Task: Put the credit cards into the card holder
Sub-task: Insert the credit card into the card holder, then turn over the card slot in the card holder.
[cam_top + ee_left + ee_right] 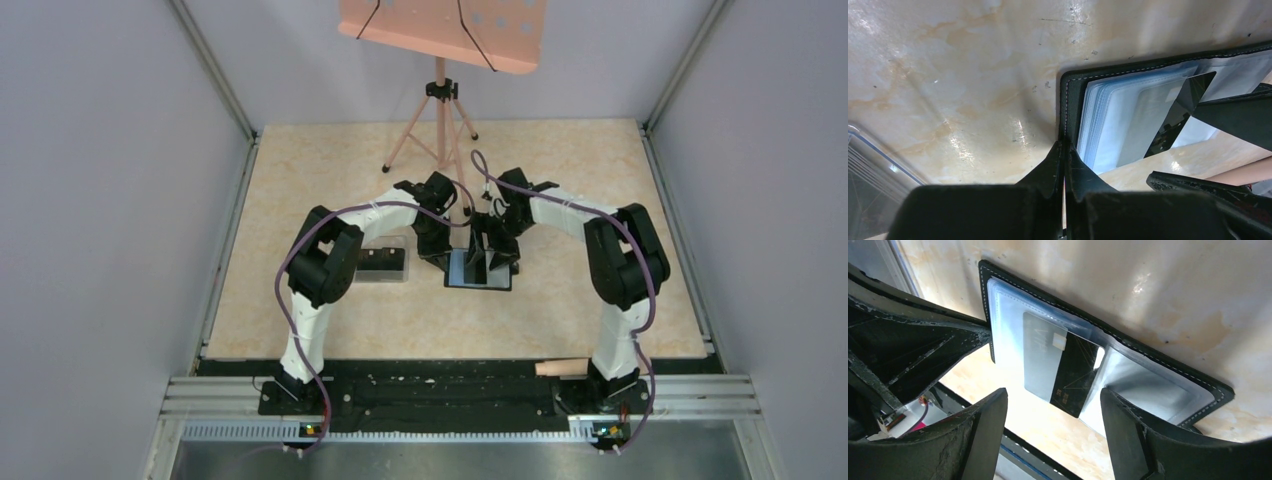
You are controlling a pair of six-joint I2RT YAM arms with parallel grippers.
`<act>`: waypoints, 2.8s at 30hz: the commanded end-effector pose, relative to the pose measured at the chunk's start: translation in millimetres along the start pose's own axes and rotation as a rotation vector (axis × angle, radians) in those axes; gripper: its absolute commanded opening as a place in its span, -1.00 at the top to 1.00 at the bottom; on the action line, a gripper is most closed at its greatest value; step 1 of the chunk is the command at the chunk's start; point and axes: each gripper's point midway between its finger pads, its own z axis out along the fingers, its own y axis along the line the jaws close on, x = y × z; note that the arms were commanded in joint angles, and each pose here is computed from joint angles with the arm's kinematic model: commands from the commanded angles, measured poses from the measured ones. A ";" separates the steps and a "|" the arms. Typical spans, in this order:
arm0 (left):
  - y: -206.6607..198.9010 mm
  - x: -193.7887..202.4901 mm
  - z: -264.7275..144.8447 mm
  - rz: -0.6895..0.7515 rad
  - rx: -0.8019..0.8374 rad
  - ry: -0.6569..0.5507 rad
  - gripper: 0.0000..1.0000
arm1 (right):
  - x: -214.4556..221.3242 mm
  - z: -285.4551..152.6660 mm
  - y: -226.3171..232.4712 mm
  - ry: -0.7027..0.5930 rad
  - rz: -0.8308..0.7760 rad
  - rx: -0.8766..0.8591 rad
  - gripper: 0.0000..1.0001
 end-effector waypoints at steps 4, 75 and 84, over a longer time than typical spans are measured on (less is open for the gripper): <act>6.0 9.5 13.6 0.004 -0.024 0.052 1.00 | -6.0 -8.1 -19.7 -0.030 -0.036 0.138 -0.38; -37.2 -5.7 -20.6 -0.021 0.268 -0.052 0.22 | 2.7 11.2 15.7 0.043 -0.069 0.002 0.89; -31.5 -4.4 -13.3 -0.029 0.238 -0.043 0.24 | 11.9 19.2 0.7 0.071 -0.060 0.046 1.00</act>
